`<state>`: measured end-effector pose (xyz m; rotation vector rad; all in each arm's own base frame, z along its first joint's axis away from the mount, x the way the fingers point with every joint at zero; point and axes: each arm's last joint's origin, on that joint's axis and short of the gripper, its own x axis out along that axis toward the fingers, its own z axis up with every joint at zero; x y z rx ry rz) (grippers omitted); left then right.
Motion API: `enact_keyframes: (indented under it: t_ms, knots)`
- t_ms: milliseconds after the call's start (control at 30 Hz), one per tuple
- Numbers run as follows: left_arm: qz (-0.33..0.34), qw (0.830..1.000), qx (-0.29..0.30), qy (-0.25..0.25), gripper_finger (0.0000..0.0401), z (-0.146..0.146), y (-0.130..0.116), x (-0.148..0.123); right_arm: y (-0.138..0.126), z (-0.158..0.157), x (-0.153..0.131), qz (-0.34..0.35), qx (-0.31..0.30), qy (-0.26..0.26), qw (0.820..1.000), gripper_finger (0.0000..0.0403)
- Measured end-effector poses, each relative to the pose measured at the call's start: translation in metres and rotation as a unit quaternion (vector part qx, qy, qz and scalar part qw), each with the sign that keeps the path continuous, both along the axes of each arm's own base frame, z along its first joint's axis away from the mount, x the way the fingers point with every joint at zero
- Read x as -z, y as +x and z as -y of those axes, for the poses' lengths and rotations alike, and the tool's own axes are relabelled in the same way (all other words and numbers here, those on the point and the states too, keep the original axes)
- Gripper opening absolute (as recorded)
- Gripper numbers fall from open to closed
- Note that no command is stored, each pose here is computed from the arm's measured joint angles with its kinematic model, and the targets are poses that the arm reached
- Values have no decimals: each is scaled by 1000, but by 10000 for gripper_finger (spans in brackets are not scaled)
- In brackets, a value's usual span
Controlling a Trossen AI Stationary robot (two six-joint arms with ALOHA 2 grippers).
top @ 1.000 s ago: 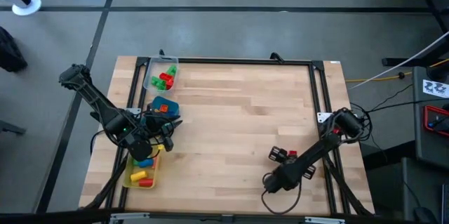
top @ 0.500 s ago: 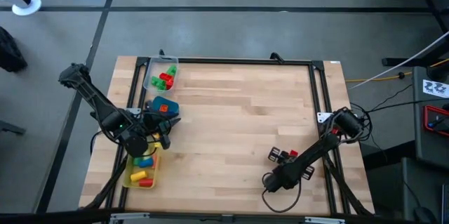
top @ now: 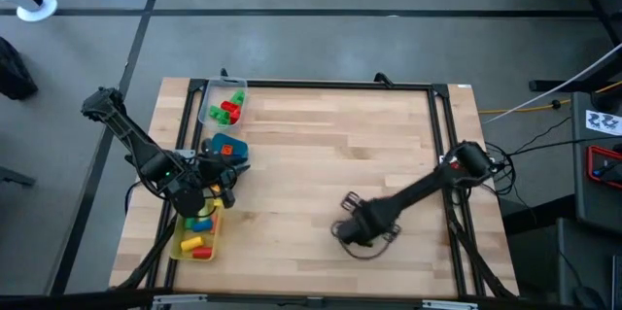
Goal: Sort blocks by size
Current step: Put the red 2 stud game piece into the transparent bin
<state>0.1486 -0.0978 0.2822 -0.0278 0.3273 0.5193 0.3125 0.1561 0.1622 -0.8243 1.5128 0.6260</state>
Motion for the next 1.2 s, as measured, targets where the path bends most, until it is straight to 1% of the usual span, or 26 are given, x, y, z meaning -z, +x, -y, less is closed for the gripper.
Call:
enact_keyframes:
  t_ms: [100, 200, 300, 400, 500, 600, 700, 767, 833, 933, 1000, 1133, 1200]
  knots:
    - [8, 1000, -14, 23, 72, -1, 0, -1, 31, 14, -11, 94, -11, 15, 995, 146]
    - [12, 1000, -17, 23, 72, -1, 0, -2, 64, 33, -25, 202, -24, 23, 979, 143]
    - [12, 1000, -16, 20, 72, -1, 0, -2, 94, 58, -40, 314, -32, 26, 948, 145]
    - [18, 1000, -19, 8, 72, -1, 0, -1, 118, 89, -57, 418, -28, 14, 908, 161]
    - [17, 1000, -18, 9, 72, -1, 0, -1, 131, 123, -69, 488, -13, 4, 873, 166]
    - [21, 1000, -21, 2, 72, -1, 0, -1, 137, 154, -77, 526, 6, 10, 851, 153]
    - [33, 999, -27, -17, 72, -1, 0, -1, 139, 180, -82, 551, 17, 16, 834, 143]
    - [36, 999, -29, -23, 72, -1, 0, -1, 140, 194, -83, 561, 20, 21, 828, 143]
    - [36, 999, -29, -22, 72, -1, 0, -1, 139, 205, -82, 562, 23, 25, 827, 152]
    - [38, 998, -34, -25, 72, -2, 1, -1, 139, 213, -83, 569, 26, 26, 822, 168]
    - [34, 998, -39, -24, 72, -4, 3, -1, 139, 214, -84, 572, 26, 26, 819, 169]
    - [26, 998, -61, -21, 75, -13, 9, 0, 140, 213, -88, 588, 22, 26, 808, 149]
    - [30, 996, -83, -31, 86, -19, 12, 0, 140, 213, -88, 589, 22, 26, 807, 143]
